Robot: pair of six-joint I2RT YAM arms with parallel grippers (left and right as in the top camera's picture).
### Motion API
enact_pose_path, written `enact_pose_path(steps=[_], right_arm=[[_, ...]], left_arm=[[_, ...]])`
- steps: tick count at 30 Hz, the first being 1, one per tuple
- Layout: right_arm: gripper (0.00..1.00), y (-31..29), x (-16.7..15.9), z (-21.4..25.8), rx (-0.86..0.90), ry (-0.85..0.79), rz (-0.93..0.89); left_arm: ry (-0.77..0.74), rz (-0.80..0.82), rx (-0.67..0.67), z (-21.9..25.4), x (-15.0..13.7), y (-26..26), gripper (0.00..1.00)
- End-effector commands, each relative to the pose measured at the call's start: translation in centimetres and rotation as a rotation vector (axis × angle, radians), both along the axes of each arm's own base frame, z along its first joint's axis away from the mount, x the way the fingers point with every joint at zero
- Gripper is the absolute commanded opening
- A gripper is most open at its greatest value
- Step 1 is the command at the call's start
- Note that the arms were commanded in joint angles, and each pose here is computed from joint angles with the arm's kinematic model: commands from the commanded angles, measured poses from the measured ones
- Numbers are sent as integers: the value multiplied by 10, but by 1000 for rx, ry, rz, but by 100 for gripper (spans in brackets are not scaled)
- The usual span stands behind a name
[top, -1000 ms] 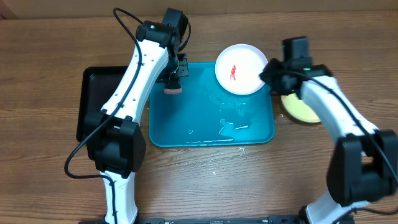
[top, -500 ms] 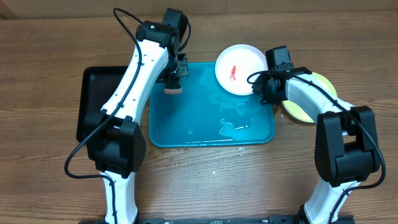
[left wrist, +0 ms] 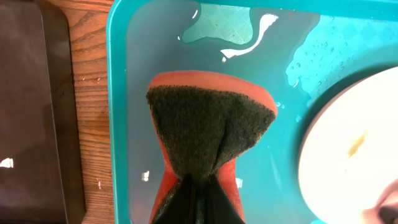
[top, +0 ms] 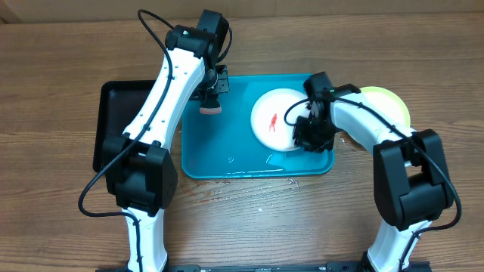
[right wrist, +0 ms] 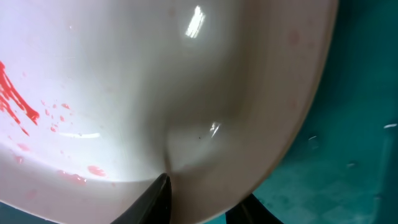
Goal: Clean dirty plates on tray and stack at the side
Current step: 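Grip the white plate rim with the right gripper and pull it center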
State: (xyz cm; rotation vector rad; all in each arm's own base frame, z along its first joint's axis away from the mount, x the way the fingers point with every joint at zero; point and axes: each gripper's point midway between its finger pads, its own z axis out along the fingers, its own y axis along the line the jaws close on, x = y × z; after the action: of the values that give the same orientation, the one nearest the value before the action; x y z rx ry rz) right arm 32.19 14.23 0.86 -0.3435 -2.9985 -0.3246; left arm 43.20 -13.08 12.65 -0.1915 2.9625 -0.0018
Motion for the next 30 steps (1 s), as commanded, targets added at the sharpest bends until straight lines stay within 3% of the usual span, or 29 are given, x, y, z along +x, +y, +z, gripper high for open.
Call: enact_pose_path(steps=[1,8,13,17,22,30], right_arm=[[30,20,-6,11,67,-15,189],[40,26,4,40,78,-53,333],[66,7,34,52,-24,-153,347],[66,-15,56,48,-130,-219,323],[63,-23,62,34,-133,-203,292],[49,-8,58,14,-59,-170,257]], left_arm=[[-3,0,-8,2,1,2,4],[-8,0,-10,2,2,2,4],[-7,-1,-10,2,2,2,4],[-8,0,-10,2,2,2,4],[-10,0,-11,2,2,2,4],[-13,-1,-13,2,3,1,4]])
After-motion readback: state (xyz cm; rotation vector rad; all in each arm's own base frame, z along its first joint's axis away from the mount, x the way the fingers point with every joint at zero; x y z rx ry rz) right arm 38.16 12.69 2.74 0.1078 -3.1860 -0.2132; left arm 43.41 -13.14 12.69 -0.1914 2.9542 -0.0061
